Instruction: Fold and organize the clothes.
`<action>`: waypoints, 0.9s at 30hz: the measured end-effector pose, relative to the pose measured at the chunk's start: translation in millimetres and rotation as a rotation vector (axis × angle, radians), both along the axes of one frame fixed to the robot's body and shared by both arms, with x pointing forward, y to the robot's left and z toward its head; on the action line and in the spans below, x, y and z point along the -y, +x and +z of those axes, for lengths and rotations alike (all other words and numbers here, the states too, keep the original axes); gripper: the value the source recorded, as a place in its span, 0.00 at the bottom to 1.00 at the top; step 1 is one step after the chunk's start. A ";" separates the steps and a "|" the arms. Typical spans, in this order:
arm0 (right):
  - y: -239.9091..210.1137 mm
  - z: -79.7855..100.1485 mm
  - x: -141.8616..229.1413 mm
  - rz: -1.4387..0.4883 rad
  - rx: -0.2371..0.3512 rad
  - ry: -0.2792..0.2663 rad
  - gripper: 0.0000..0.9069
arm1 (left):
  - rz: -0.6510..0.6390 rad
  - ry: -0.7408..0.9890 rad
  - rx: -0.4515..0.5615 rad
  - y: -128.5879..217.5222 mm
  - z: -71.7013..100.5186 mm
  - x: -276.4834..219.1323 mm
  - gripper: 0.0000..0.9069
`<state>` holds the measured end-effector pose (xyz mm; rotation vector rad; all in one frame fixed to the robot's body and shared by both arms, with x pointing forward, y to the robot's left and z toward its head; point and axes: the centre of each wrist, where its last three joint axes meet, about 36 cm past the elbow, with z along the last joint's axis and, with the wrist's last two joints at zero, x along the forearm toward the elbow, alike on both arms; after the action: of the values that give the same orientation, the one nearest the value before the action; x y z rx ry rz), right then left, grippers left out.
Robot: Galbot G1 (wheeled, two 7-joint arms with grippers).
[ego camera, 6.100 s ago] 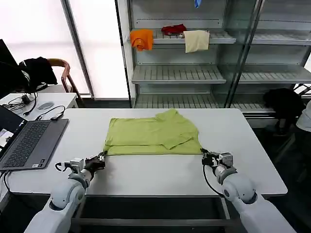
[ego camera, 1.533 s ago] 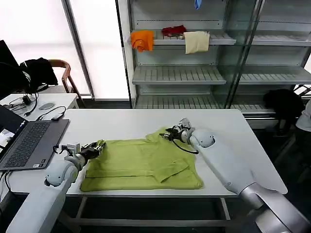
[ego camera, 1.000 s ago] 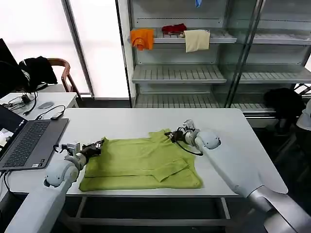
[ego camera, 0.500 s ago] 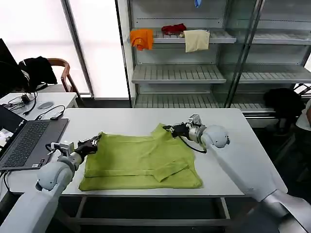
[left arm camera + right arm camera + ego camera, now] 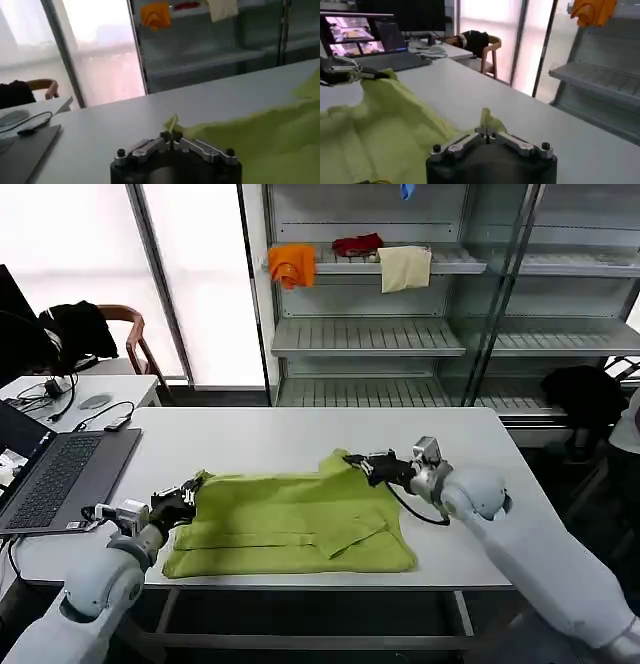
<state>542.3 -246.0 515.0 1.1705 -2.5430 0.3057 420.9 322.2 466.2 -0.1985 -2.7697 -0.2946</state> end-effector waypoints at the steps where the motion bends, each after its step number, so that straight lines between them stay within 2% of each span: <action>1: -5.9 -0.5 1.5 0.003 -0.002 0.000 0.00 | 0.008 0.008 -0.001 -4.7 0.6 3.1 0.01; 10: -53.5 -3.0 9.0 0.040 -0.012 -0.002 0.00 | 0.070 0.088 0.002 -40.9 3.4 20.1 0.01; 20: -89.2 -8.0 15.9 0.057 -0.024 0.002 0.00 | 0.082 0.145 -0.035 -66.3 -8.9 33.0 0.06; 22: -94.0 -9.8 16.5 0.056 -0.029 0.004 0.00 | 0.088 0.158 -0.041 -68.6 -11.6 34.0 0.33; 23: -96.2 -10.6 17.0 0.054 -0.030 0.005 0.00 | 0.091 0.164 -0.044 -69.9 -13.2 34.3 0.37; 25: -99.9 -14.4 18.2 0.046 -0.036 0.006 0.00 | 0.095 0.178 -0.048 -71.5 -15.7 34.5 0.61; 26: -101.8 -16.7 18.9 0.039 -0.038 0.007 0.00 | 0.097 0.186 -0.049 -72.2 -16.8 34.6 1.00; 27: -103.6 -18.7 19.3 0.034 -0.041 0.007 0.00 | 0.099 0.193 -0.050 -73.0 -17.6 34.7 1.00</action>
<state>438.6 -265.3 496.3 1.2112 -2.4933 0.2786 347.9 287.5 448.6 -0.0196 -2.6703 -0.5207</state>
